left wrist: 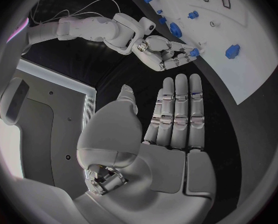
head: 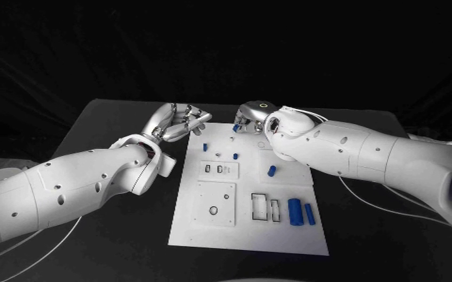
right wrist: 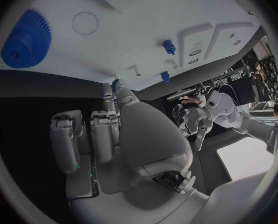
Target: Assemble the parts on the task board
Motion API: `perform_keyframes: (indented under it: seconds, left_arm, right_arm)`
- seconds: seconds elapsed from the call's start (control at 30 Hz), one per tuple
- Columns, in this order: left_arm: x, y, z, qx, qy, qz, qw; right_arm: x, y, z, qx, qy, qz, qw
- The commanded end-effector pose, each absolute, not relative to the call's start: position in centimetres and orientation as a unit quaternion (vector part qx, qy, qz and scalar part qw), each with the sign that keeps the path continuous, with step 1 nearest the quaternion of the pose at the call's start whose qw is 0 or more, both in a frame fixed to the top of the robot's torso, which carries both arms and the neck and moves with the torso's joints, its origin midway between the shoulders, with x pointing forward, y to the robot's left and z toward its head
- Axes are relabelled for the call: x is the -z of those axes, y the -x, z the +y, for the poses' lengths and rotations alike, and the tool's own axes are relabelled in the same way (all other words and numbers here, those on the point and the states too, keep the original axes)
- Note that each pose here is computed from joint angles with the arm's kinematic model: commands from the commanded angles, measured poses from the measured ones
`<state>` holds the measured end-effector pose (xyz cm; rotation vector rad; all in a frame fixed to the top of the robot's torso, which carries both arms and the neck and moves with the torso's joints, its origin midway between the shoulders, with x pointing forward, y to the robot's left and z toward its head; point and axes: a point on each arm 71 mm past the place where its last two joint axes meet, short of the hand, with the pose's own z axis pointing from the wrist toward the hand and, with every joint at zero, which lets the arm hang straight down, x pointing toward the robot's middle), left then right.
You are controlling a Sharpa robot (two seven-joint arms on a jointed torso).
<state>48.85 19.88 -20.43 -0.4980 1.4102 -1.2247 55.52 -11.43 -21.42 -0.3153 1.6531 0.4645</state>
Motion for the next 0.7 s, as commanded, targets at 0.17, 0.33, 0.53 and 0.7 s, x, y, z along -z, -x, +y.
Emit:
perform_keyframes:
  seconds: [0.17,0.33,0.53,0.7]
  left_arm:
    - [20.26,-48.86,19.72,0.526,0.207,0.599,0.567]
    - [20.25,-48.86,19.81,0.526,0.207,0.599,0.568]
    - [20.23,-48.80,19.71,0.527,0.207,0.599,0.567]
    - [20.19,-48.78,19.61,0.528,0.206,0.599,0.566]
  right_arm:
    - [21.60,-55.75,-11.46,-0.195,0.137,0.733,0.637]
    - [21.60,-55.82,-11.34,-0.195,0.135,0.732,0.639]
    - [21.73,-55.95,-11.28,-0.191,0.136,0.733,0.639]
    - [21.85,-56.03,-11.31,-0.188,0.137,0.734,0.638]
